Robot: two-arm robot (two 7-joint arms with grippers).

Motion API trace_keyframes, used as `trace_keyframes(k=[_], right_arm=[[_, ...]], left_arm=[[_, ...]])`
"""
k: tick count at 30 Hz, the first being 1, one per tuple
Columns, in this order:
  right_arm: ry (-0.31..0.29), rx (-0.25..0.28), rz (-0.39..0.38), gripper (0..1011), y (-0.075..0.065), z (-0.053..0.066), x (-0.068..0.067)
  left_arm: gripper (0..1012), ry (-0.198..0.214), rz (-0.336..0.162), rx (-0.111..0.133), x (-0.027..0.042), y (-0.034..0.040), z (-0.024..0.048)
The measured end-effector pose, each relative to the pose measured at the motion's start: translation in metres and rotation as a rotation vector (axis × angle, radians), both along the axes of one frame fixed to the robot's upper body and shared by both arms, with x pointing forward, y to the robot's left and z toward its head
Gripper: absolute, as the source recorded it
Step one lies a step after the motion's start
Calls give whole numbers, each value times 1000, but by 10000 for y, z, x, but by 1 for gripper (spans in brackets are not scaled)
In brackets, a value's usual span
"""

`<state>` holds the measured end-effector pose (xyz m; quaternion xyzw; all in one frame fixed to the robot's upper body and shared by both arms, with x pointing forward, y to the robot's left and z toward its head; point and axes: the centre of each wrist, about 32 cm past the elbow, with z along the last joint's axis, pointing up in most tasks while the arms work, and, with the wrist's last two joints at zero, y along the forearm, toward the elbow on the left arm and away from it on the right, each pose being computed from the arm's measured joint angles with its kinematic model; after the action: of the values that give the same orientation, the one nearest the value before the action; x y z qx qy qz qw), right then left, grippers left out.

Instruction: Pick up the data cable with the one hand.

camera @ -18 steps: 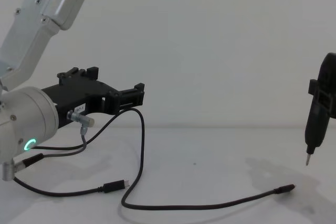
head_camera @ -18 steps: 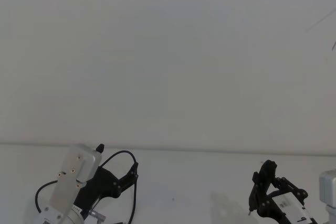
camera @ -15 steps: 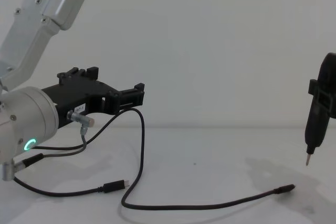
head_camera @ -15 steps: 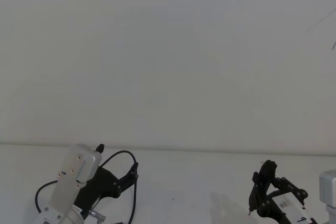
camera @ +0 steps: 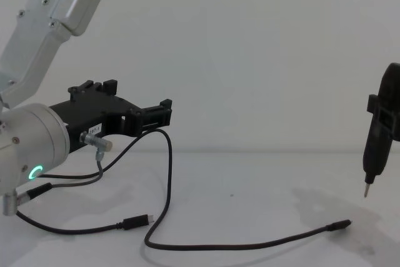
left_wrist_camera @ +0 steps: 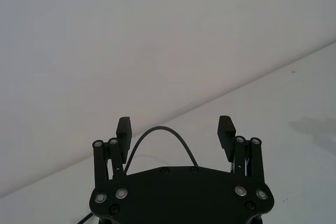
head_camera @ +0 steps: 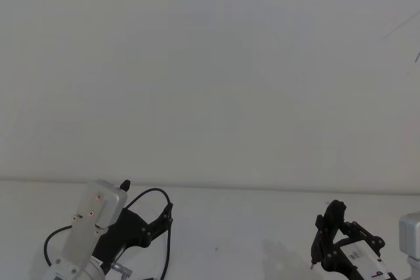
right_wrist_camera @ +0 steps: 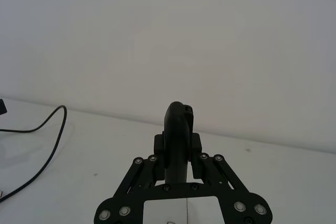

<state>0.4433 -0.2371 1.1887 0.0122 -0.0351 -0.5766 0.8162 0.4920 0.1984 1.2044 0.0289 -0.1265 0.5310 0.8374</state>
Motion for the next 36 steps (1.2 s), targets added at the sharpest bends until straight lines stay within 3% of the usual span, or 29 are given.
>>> trace_keyframes(k=[36], right_arm=[[0, 0, 0, 268, 0, 0, 0]], left_arm=[[1001, 0, 0, 0, 0, 0, 0]])
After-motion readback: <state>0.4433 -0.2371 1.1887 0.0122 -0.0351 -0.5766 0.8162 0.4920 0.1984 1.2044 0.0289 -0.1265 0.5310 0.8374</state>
